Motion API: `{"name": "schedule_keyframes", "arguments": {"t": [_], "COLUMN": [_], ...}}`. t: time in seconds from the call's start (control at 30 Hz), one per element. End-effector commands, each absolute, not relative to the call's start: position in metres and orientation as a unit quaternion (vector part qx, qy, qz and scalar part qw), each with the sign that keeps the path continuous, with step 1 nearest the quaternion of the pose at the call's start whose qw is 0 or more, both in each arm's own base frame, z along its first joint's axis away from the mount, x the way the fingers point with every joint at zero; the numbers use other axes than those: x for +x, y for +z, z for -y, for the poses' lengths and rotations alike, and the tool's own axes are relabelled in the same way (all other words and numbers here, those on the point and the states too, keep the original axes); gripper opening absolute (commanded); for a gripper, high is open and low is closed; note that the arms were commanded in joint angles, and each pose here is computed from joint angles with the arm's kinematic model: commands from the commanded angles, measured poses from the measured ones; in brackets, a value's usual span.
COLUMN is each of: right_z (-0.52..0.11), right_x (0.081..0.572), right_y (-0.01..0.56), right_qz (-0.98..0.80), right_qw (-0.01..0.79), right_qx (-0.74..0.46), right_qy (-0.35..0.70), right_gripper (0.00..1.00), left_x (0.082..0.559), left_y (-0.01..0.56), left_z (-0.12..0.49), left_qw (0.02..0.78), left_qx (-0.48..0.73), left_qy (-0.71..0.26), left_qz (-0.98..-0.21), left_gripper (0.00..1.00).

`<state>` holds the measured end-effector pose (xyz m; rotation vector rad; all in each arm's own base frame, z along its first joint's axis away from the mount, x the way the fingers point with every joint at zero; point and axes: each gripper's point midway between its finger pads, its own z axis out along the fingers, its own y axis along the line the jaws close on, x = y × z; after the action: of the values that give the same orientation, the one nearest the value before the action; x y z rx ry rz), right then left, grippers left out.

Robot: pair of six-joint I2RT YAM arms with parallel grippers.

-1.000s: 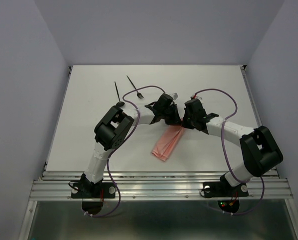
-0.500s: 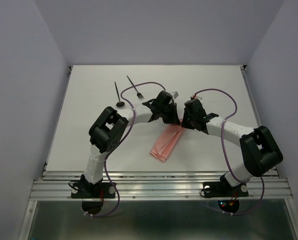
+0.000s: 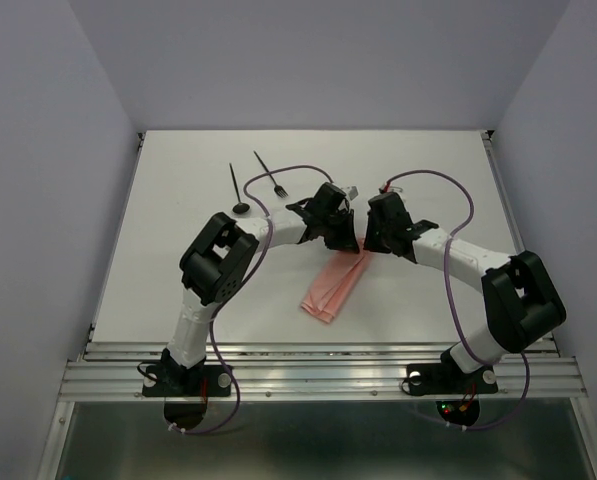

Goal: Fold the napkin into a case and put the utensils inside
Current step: Stuff the smaller-rectangle-folded napkin at the center of the board.

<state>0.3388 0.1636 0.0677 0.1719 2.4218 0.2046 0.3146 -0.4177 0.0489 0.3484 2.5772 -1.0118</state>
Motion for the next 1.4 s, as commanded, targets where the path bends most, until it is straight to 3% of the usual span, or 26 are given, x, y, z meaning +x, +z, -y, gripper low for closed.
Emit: {"name": "schedule_keyframes", "arguments": {"t": [0.0, 0.37, 0.57, 0.9, 1.37], "right_z": [-0.166, -0.164, -0.160, -0.167, -0.182], "right_x": [0.354, 0.353, 0.353, 0.352, 0.341], "right_y": [0.079, 0.068, 0.071, 0.088, 0.071], "right_qz": [-0.928, -0.935, -0.933, -0.924, -0.931], "right_qw": [0.359, 0.345, 0.350, 0.366, 0.337], "right_qx": [0.059, 0.052, 0.057, 0.066, 0.061], "right_qy": [0.077, 0.063, 0.056, 0.087, 0.130], "right_gripper": [0.28, 0.21, 0.01, 0.01, 0.01], "left_x": [0.324, 0.328, 0.328, 0.327, 0.329], "left_y": [0.063, 0.067, 0.056, 0.034, 0.033], "left_z": [0.432, 0.442, 0.447, 0.446, 0.449], "left_qw": [0.187, 0.185, 0.173, 0.159, 0.159], "left_qx": [0.142, 0.146, 0.146, 0.141, 0.127], "left_qy": [-0.374, -0.389, -0.391, -0.379, -0.381], "left_qz": [-0.897, -0.890, -0.892, -0.901, -0.902], "left_gripper": [0.00, 0.00, 0.00, 0.00, 0.00]}}
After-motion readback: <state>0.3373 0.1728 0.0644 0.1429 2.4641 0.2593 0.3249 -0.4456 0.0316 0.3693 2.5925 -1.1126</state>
